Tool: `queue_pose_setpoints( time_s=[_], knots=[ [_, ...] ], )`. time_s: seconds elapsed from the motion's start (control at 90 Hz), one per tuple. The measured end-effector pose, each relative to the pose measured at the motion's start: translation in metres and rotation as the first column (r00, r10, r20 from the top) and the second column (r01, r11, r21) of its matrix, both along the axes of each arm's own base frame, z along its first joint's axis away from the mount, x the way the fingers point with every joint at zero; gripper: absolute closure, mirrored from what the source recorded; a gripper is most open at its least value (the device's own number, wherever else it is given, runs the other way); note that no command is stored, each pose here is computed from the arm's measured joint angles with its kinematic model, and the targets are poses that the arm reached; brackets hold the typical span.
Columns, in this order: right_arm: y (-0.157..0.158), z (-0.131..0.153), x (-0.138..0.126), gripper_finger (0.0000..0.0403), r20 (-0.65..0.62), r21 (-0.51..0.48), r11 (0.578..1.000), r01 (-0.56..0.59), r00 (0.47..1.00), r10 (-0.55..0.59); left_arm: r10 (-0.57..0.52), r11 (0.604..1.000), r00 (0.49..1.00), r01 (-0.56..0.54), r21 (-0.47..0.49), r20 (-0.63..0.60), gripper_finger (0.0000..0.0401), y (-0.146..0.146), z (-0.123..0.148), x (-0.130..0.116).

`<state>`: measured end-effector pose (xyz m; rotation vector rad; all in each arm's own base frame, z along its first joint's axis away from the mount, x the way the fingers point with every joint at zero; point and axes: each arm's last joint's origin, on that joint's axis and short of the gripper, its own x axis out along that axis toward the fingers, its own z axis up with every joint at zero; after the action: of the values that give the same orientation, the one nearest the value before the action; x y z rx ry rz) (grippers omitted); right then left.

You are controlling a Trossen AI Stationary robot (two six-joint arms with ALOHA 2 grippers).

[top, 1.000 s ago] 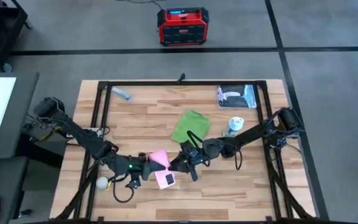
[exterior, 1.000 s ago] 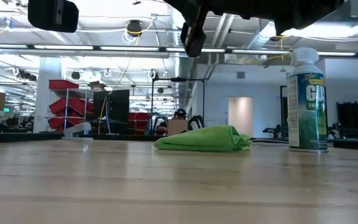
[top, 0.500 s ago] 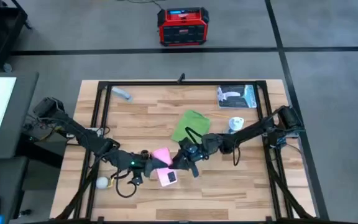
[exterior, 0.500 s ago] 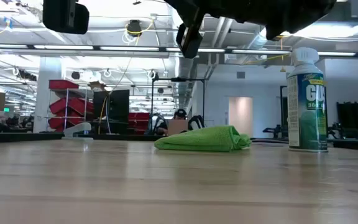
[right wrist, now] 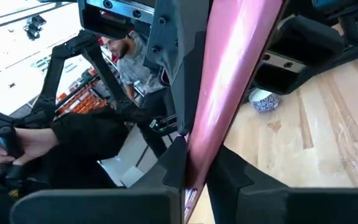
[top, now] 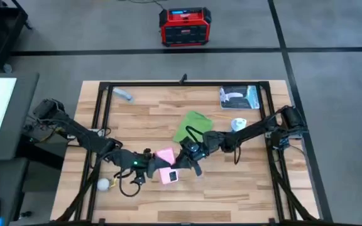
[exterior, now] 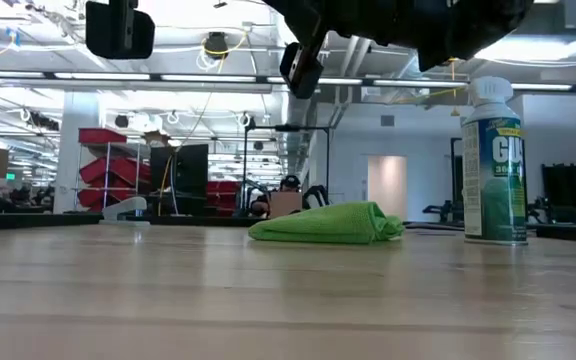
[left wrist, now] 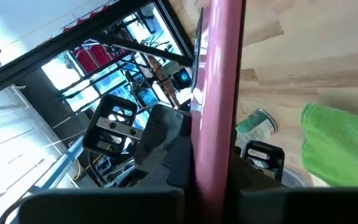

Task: Apply microfiber cloth
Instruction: Spray the cellphone using the cleaning bottle

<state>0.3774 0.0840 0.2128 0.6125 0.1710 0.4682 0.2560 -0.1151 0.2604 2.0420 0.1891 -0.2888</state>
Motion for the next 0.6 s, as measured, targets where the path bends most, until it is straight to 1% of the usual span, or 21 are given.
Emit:
queue_pose_setpoints(
  time_s=[0.189, 0.411, 0.6],
  knots=[
    [-0.002, -0.001, 0.001, 0.0378, -0.002, -0.019, 1.0, 0.006, 1.0, -0.006, 0.018, 0.999, 1.0, -0.018, -0.036, -0.001, 0.0378, -0.002, -0.001, -0.001],
    [-0.001, 0.0, 0.001, 0.0378, 0.003, -0.025, 1.0, 0.007, 1.0, -0.007, 0.043, 0.989, 0.999, -0.043, -0.144, -0.004, 0.0364, -0.008, 0.0, -0.006],
    [-0.002, 0.001, 0.002, 0.0378, 0.004, -0.019, 1.0, 0.025, 1.0, -0.025, 0.074, 0.96, 0.997, -0.078, -0.27, -0.023, 0.036, -0.005, 0.008, -0.016]
  ],
)
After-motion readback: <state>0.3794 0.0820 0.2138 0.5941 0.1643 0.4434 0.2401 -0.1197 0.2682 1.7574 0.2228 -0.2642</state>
